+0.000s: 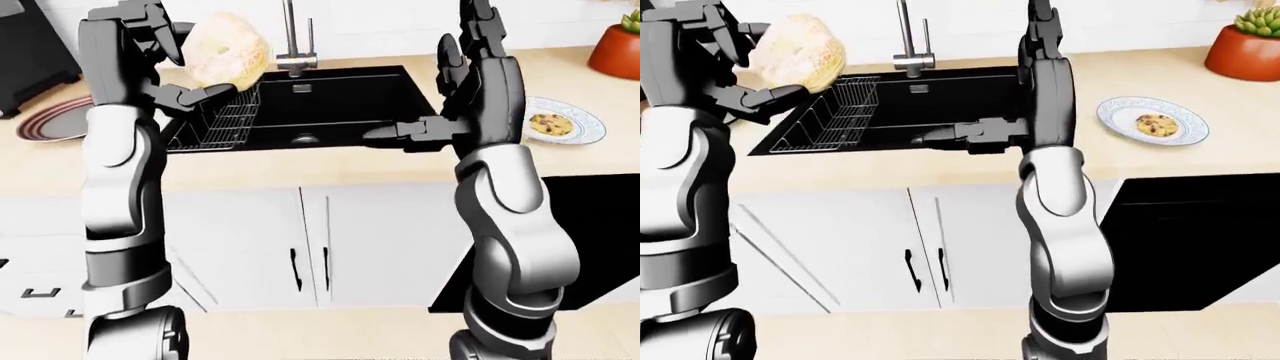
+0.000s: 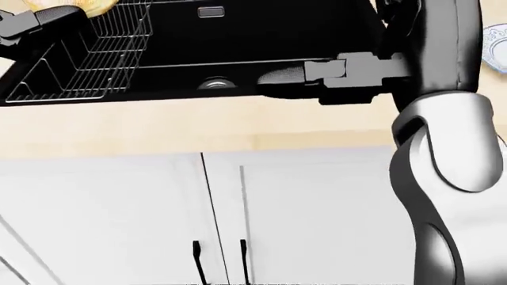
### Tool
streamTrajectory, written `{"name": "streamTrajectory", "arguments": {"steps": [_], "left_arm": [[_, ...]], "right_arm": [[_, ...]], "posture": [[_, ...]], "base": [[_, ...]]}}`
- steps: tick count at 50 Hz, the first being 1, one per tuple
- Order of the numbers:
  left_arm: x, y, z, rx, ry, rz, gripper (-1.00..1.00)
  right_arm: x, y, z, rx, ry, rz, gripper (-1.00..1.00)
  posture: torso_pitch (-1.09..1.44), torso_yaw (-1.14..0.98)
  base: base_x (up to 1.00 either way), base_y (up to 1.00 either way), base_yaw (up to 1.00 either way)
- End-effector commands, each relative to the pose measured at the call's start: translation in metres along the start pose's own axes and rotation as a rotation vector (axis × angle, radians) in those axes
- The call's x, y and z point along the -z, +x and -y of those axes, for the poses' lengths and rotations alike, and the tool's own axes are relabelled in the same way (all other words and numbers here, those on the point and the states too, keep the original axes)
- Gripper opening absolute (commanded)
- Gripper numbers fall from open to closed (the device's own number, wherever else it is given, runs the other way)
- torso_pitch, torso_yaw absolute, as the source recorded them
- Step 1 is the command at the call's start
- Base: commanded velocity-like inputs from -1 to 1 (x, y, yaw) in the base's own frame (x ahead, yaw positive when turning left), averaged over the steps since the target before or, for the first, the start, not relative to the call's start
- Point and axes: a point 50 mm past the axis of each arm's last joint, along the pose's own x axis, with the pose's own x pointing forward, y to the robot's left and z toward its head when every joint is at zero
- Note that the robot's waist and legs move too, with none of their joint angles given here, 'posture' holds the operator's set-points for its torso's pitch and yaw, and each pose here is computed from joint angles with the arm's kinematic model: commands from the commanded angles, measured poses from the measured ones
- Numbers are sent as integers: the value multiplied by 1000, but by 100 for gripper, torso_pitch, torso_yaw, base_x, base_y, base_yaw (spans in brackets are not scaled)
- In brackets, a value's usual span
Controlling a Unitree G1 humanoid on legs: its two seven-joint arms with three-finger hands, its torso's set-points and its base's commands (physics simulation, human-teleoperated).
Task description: Place the pastries on the plates.
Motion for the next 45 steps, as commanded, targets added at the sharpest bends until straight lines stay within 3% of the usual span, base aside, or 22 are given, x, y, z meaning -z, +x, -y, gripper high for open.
{"name": "streamTrajectory", "arguments": {"steps": [1, 36, 45], "left_arm": [[-23, 4, 2, 8, -4, 98, -100], [-27, 2, -1, 2, -4, 108, -100], [-29, 3, 0, 5, -5, 110, -100]], "right_arm": [[-18, 0, 5, 24, -3, 93, 100], [-18, -1, 2, 3, -9, 101, 100], [-20, -1, 3, 3, 12, 114, 100]], "posture": [[0, 0], [0, 0], [0, 0]], "base": [[0, 73, 0], [2, 72, 0], [40, 72, 0]]}}
